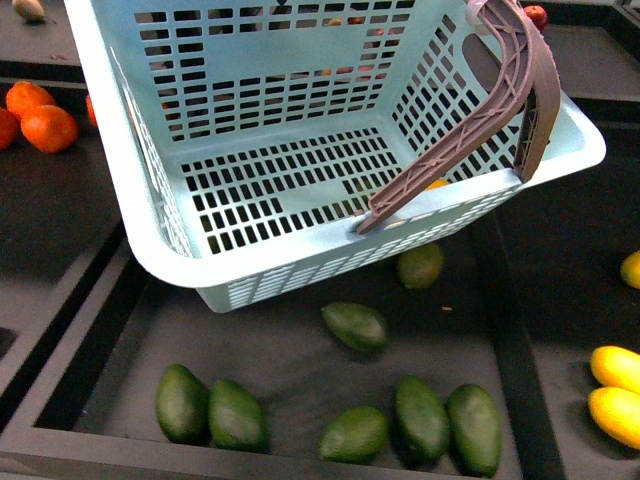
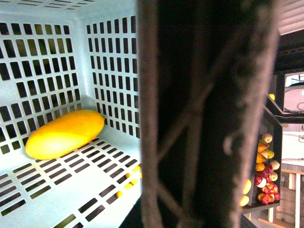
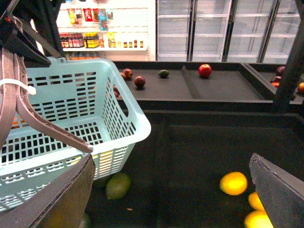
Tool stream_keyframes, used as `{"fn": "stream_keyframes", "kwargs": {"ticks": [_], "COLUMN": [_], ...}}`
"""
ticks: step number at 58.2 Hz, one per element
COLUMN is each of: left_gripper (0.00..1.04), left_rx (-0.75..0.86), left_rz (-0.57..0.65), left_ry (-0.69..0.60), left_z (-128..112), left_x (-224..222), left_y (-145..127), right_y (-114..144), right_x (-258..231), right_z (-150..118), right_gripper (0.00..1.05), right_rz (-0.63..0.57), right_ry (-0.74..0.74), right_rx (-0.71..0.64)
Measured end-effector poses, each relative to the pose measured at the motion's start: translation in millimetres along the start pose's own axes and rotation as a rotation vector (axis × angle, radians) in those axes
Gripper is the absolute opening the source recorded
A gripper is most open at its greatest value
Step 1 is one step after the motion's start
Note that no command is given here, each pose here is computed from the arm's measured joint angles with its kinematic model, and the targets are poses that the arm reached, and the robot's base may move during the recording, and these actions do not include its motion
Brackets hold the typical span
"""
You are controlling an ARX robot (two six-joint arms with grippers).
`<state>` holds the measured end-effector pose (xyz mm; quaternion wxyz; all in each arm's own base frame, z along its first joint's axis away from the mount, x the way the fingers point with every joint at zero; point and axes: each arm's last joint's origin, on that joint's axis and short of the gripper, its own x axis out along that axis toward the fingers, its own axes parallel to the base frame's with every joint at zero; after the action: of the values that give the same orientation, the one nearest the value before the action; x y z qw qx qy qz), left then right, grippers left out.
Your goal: Pick mango and avocado into basket
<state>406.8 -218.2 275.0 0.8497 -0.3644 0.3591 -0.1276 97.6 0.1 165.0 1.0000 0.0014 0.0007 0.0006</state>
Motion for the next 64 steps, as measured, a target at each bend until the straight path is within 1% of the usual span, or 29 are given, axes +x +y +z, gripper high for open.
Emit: {"fn": "stream_keyframes", "kwargs": {"ticks": [30, 41, 49, 50, 52, 53, 56, 60, 64], "left_gripper": [0.05, 0.05, 0.05, 0.05, 0.05, 0.05, 0.05, 0.05, 0.05], "left_rx": [-0.002, -0.009, 0.003, 0.001, -0.001, -0.001, -0.002, -0.002, 0.005], "left_rz": [0.002, 0.027, 0.018, 0.016, 0.01, 0.01, 0.007, 0.002, -0.007], "left_ry": [0.002, -0.034, -0.021, -0.019, -0.011, -0.01, -0.004, 0.003, 0.013], "left_z": [-0.3, 8.6, 5.4, 5.0, 3.6, 3.6, 2.7, 0.5, -2.8], "left_x": [0.7, -0.3, 0.1, 0.1, 0.3, 0.3, 0.6, 0.9, 1.2], "left_y": [0.5, 7.3, 4.8, 4.5, 3.5, 3.4, 3.0, 1.4, -1.3], "right_y": [0.0, -0.1, -0.1, -0.2, -1.3, -2.2, -6.8, -15.7, -33.6], "right_x": [0.0, 0.0, 0.1, 0.3, 0.4, 1.4, 9.4, 24.5, 50.3], "right_z": [0.0, -0.2, -0.2, -0.8, -0.2, 0.5, 1.2, -0.7, -3.2], "right_gripper": [0.97, 0.97, 0.97, 0.97, 0.97, 0.97, 0.97, 0.97, 0.97], "right_rz": [0.0, 0.003, -0.001, -0.007, -0.043, -0.062, -0.107, -0.137, -0.154], "right_ry": [0.0, 0.001, 0.003, 0.018, 0.106, 0.187, 0.338, 0.412, 0.452], "right_rx": [0.0, 0.0, 0.0, 0.006, 0.049, 0.072, 0.142, 0.193, 0.213]}}
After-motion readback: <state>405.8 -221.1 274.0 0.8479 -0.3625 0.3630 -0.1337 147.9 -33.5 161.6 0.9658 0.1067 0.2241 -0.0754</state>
